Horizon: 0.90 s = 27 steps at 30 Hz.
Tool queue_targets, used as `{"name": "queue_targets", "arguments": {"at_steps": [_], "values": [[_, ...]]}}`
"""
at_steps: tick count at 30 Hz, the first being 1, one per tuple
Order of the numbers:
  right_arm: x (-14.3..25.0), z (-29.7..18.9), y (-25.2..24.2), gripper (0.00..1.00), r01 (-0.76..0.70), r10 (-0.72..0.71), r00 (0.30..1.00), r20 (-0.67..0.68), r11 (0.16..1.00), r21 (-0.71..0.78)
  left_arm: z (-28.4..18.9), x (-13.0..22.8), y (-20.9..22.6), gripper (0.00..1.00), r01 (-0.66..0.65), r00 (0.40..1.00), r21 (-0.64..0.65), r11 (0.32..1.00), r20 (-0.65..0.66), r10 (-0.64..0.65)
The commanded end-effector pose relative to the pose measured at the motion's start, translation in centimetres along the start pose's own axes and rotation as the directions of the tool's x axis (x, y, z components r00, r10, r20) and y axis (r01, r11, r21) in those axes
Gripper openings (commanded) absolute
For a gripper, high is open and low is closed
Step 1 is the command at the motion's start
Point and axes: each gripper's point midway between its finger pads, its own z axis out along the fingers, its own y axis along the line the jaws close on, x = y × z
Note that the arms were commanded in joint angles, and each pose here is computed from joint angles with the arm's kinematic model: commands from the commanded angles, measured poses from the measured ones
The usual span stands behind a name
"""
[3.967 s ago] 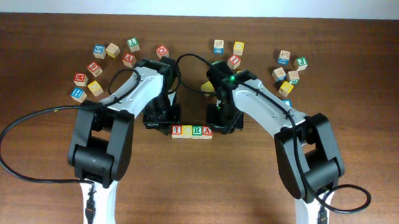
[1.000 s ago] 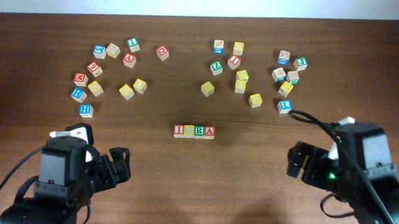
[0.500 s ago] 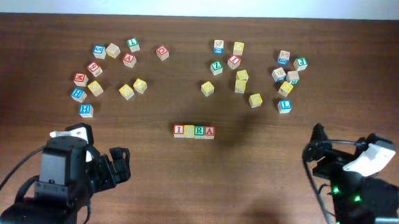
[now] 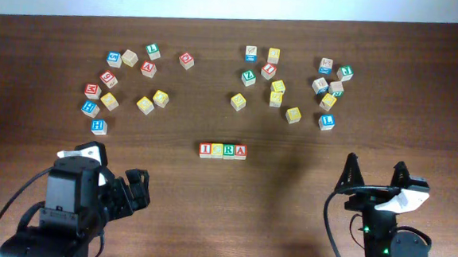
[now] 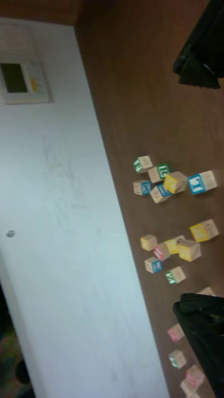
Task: Spell out ICRA
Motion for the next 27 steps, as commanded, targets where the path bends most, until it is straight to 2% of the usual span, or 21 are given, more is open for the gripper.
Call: {"name": "queue_targets", "arguments": {"at_steps": [1, 10, 16, 18, 20, 27], "values": [[1.2, -0.2, 0.9, 0.98, 0.012, -0.012, 1.0, 0.007, 0.998, -0.055, 0.0, 0.0, 0.2, 0.99, 0.008, 1.0, -0.011, 1.0, 0.006, -0.008], [4.3, 0.9, 1.5, 0.98, 0.06, -0.059, 0.998, 0.016, 0.992, -0.114, 0.0, 0.0, 0.2, 0.99, 0.008, 1.0, -0.011, 1.0, 0.006, -0.008], [4.8, 1.1, 1.2, 0.98, 0.096, -0.093, 0.995, 0.029, 0.99, -0.107, 0.0, 0.0, 0.2, 0.99, 0.008, 1.0, -0.011, 1.0, 0.006, -0.008], [5.4, 1.1, 1.1, 0.98, 0.096, -0.096, 0.995, 0.005, 0.99, -0.108, 0.0, 0.0, 0.2, 0.99, 0.008, 1.0, -0.011, 1.0, 0.006, -0.008], [7.6, 1.0, 0.6, 0.98, 0.07, -0.078, 0.993, -0.087, 0.993, -0.094, 0.0, 0.0, 0.2, 0.99, 0.008, 1.0, -0.011, 1.0, 0.006, -0.008], [7.5, 1.0, 0.8, 0.98, 0.073, -0.082, 0.993, -0.083, 0.992, -0.101, 0.0, 0.0, 0.2, 0.99, 0.008, 1.0, -0.011, 1.0, 0.006, -0.008]]}}
